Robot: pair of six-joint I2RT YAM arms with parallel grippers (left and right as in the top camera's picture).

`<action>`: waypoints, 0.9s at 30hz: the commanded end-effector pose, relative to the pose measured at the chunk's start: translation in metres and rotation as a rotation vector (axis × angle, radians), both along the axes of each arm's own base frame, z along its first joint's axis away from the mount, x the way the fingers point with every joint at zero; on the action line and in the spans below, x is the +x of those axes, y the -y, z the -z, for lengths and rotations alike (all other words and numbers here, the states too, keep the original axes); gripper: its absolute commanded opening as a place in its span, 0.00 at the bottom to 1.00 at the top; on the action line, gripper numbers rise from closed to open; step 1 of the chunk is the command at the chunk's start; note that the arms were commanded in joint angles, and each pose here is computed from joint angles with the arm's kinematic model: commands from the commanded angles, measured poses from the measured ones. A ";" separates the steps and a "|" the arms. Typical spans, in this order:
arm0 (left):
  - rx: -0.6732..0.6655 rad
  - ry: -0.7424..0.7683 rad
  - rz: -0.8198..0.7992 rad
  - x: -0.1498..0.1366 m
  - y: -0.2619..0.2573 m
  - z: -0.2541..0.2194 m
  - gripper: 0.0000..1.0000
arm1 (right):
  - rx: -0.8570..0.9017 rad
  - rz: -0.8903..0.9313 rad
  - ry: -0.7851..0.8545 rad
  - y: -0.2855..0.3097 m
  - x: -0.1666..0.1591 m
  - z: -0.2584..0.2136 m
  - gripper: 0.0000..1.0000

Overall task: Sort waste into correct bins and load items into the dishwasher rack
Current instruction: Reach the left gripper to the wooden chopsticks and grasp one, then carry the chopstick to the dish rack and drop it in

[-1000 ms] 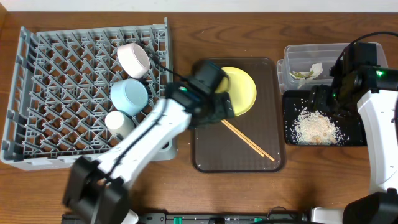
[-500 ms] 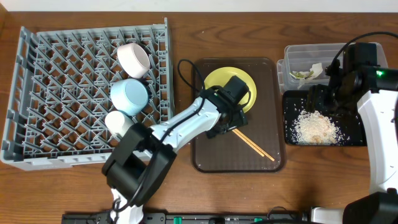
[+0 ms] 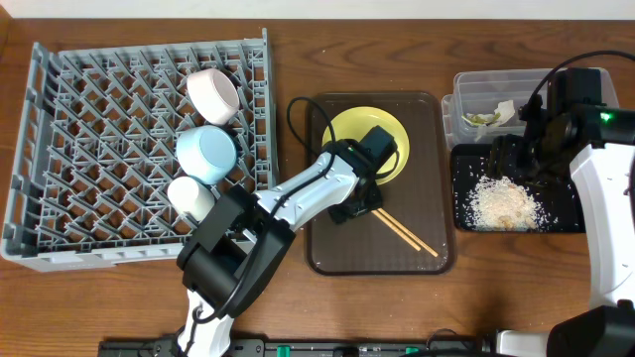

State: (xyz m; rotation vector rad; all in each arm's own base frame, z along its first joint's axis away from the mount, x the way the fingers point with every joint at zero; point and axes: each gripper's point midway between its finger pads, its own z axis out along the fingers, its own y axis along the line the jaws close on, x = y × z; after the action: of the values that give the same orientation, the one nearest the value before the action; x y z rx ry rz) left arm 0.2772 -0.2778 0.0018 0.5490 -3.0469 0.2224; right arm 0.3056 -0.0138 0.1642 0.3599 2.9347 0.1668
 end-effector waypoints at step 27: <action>0.036 -0.174 -0.044 -0.006 -0.048 0.030 0.37 | 0.004 -0.012 0.007 0.000 0.001 -0.001 0.69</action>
State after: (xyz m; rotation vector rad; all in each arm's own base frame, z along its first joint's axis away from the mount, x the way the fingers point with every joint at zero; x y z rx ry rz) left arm 0.2931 -0.2354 -0.0003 0.6453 -2.9597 0.1828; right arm 0.3056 -0.0137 0.1642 0.3599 2.9347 0.1673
